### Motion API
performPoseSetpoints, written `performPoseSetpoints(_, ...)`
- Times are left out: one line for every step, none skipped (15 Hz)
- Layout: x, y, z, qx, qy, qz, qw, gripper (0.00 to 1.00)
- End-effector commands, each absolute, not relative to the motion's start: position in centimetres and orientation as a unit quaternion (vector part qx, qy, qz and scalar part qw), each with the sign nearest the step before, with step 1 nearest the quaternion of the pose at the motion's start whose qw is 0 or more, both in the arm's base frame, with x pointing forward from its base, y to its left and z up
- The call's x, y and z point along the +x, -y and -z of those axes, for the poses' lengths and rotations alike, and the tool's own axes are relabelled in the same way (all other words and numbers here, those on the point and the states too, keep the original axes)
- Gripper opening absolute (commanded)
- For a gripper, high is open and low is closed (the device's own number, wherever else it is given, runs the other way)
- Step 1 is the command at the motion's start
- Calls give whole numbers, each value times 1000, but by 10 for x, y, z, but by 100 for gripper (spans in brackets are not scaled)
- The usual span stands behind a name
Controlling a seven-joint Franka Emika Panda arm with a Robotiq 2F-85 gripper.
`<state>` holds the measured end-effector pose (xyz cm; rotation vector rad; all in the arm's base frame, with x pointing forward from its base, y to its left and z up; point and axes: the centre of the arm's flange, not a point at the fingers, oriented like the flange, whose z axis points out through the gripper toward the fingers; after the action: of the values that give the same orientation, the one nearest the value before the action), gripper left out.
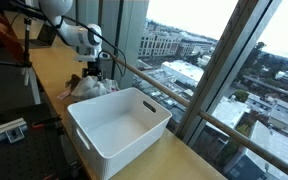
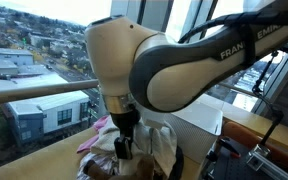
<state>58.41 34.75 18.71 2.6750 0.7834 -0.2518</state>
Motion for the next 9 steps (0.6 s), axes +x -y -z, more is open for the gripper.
performPoseSetpoints(559,-348,-156,941,-269,83,187,74)
performPoseSetpoints(551,-353,-147,941,-269,83,187,68)
performPoseSetpoints(542,-359,-142,941,-267,83,191,58)
performPoseSetpoints(536,-365,-138,941,-266,80,191,51)
performPoseSetpoints(528,-372,-136,942,-264,79,192,42)
performPoseSetpoints(521,-381,-137,943,-262,76,192,37)
performPoseSetpoints(513,-390,-139,944,-258,74,193,31)
performPoseSetpoints(505,-401,-146,945,-255,68,193,22)
performPoseSetpoints(498,-412,-151,946,-250,62,195,16)
